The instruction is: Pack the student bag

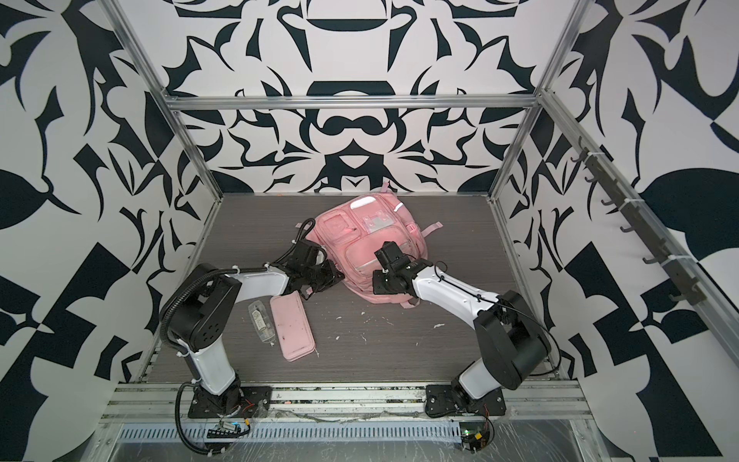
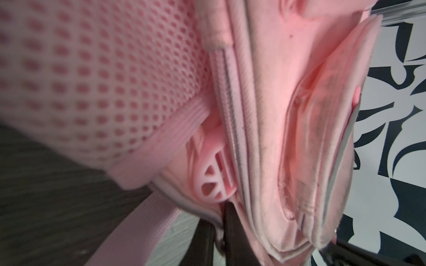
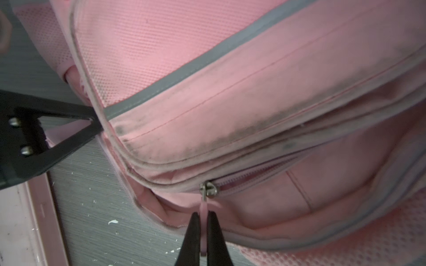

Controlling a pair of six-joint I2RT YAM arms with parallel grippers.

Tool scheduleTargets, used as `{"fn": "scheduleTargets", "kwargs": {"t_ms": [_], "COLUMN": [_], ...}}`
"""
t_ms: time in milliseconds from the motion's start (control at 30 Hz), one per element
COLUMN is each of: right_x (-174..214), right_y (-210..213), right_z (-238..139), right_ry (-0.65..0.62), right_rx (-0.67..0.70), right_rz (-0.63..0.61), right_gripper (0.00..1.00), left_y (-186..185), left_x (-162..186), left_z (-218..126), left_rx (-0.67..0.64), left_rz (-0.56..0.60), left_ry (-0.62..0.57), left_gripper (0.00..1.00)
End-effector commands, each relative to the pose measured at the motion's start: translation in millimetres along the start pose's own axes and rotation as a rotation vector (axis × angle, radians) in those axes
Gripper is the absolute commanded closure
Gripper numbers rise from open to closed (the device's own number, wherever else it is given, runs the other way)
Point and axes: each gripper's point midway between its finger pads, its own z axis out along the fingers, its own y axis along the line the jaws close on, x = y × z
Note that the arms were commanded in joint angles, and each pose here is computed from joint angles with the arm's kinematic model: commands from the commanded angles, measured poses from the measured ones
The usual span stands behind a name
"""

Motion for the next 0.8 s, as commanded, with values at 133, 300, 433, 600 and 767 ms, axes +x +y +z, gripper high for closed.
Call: {"fn": "scheduleTargets", "kwargs": {"t_ms": [133,300,433,600,767], "right_x": [-9,-10,-13,-18,-21], "right_y": [68,97,101,91,66], "right_z": [-7,0,7,-2,-19], "right_ry": [-0.036,-0.033,-0.038,-0.071,-0.101], "right_rx": [-0.152,-0.199,-0.188,-0.166,-0.145], "right_rz": [-0.072,-0.091,-0.092,-0.089,-0.054], "right_gripper": [1.00,1.00,1.00,1.00,1.00], "left_y": [-28,-31,-31,-26,-15], "left_x": [6,6,7,13,14], "left_z": [4,5,4,-1,-8], "left_rx": [0.067,0.071,0.073,0.059,0.029], "left_rz": [0.018,0.022,0.025,0.036,0.058], "left_ry": [0.020,0.021,0.023,0.038,0.036], "left_gripper": [0.86,0.86,0.85,0.83,0.75]}}
